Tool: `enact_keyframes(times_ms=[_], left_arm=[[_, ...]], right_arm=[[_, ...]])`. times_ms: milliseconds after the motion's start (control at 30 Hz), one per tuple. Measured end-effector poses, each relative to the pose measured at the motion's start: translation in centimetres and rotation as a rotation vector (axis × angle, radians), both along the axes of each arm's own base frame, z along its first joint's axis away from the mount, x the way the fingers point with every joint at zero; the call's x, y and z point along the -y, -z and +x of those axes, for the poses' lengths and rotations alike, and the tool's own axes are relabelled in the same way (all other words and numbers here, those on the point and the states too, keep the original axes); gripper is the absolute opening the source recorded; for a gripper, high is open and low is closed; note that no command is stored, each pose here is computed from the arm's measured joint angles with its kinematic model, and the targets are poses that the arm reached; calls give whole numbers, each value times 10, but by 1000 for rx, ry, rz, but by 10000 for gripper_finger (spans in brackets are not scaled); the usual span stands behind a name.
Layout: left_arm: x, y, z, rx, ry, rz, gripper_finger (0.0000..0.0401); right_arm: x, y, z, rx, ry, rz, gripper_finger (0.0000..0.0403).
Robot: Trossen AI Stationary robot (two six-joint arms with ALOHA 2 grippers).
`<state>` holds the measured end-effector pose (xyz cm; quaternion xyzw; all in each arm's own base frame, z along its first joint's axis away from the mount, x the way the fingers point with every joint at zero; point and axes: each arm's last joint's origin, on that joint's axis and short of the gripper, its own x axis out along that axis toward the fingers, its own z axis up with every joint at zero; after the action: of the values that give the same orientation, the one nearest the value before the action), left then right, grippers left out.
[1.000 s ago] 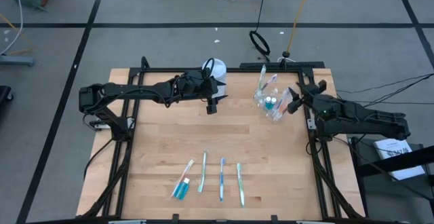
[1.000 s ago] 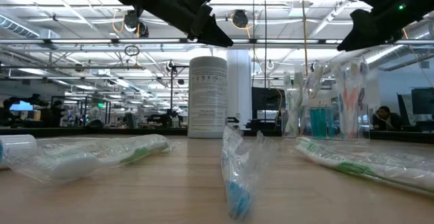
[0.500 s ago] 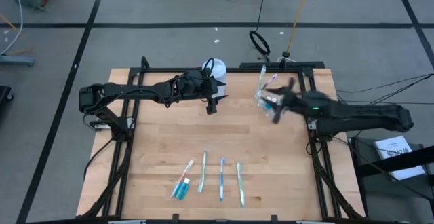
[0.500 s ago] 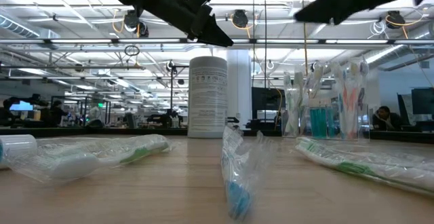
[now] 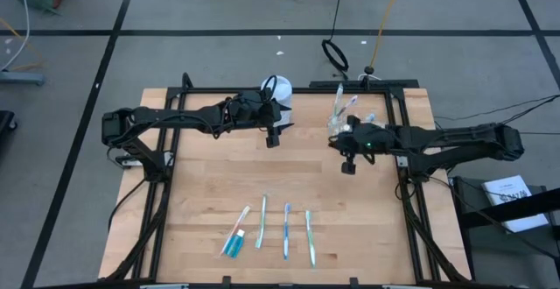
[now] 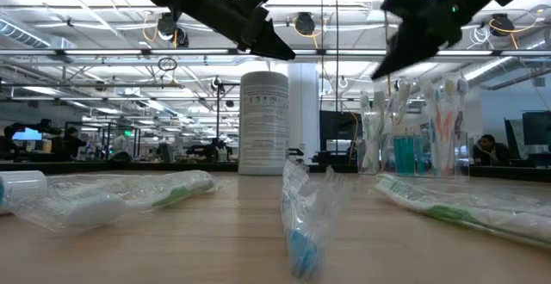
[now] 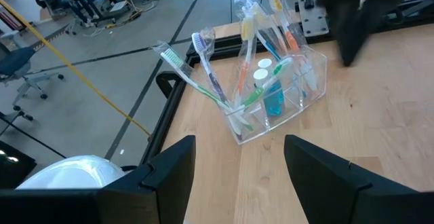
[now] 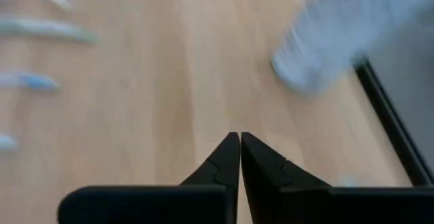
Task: Pick & Place toothbrushing station
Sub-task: Adjust the green toothbrush in the transparent organizer
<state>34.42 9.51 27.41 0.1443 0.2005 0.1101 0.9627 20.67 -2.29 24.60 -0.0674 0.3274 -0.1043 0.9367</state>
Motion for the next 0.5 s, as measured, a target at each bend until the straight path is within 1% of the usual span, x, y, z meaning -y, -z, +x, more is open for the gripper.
enact_keyframes(times_ms=[100, 200, 267, 367, 500], left_arm=[[0, 0, 0, 0, 1, 2, 232], [0, 0, 0, 2, 1, 3, 232], [0, -1, 0, 6, 1, 4, 232], [0, 0, 0, 5, -1, 1, 232], [0, 0, 0, -1, 0, 2, 232]], right_arm=[[6, 8, -5, -90, 82, 13, 5], [15, 12, -1, -104, 118, 10, 2], [23, 16, 0, -132, 133, -18, 2], [37, 20, -1, -175, 223, -80, 1], [51, 18, -3, -162, 277, -125, 1]])
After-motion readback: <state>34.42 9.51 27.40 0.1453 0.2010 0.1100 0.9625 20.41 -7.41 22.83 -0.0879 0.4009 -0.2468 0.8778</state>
